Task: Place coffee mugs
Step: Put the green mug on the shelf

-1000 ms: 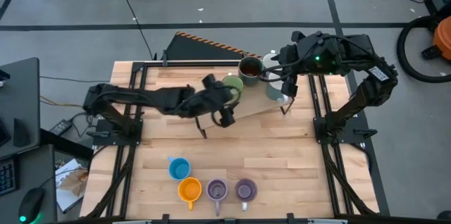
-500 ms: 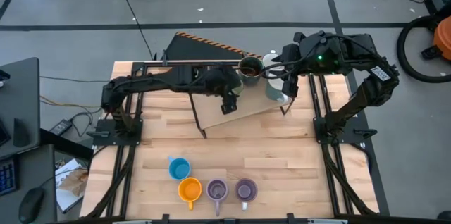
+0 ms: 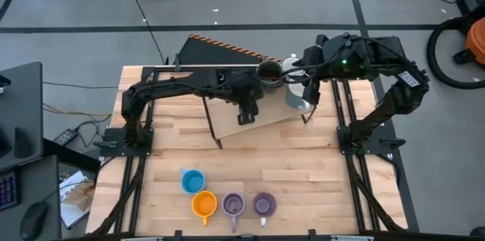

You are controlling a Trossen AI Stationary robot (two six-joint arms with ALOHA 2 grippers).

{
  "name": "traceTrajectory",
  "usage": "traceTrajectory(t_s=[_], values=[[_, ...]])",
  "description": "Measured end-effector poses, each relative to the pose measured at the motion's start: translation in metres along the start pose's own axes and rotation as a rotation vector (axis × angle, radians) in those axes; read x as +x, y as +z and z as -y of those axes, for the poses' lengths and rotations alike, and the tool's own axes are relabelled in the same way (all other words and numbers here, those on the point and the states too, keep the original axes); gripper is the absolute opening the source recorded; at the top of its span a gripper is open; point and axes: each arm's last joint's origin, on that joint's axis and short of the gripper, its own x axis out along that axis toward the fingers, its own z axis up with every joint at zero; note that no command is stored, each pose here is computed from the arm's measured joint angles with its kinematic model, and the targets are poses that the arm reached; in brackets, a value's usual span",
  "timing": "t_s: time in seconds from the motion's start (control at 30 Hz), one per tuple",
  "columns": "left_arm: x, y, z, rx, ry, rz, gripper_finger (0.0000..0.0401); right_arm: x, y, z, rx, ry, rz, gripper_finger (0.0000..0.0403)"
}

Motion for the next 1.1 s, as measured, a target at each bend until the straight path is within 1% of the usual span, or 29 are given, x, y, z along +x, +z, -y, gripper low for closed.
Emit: traceTrajectory(t_s=[0.23,0.37,0.57,0.83,0.97,1.1], values=[[0.007,-0.002,-0.001,0.082,0.044,-0.037,0.0169,0.0,0.0,-0.001,0.005,0.0,0.0,0.0185],[0.01,-0.003,-0.006,0.075,0.016,-0.041,0.0146,0.0,0.0,-0.001,0.012,0.0,0.0,0.0185],[0.011,-0.005,-0.016,0.056,0.026,-0.046,0.0119,0.0,0.0,-0.001,0.017,0.001,0.001,0.0185],[0.012,-0.007,-0.027,0.081,0.042,-0.064,0.0112,0.0,0.0,-0.001,0.021,0.002,0.003,0.0185],[0.012,-0.008,-0.03,0.1,0.045,-0.065,0.0111,0.0,0.0,-0.001,0.021,0.002,0.003,0.0185],[0.012,-0.008,-0.031,0.127,0.071,-0.072,0.0111,0.0,0.0,-0.001,0.022,0.002,0.003,0.0185]])
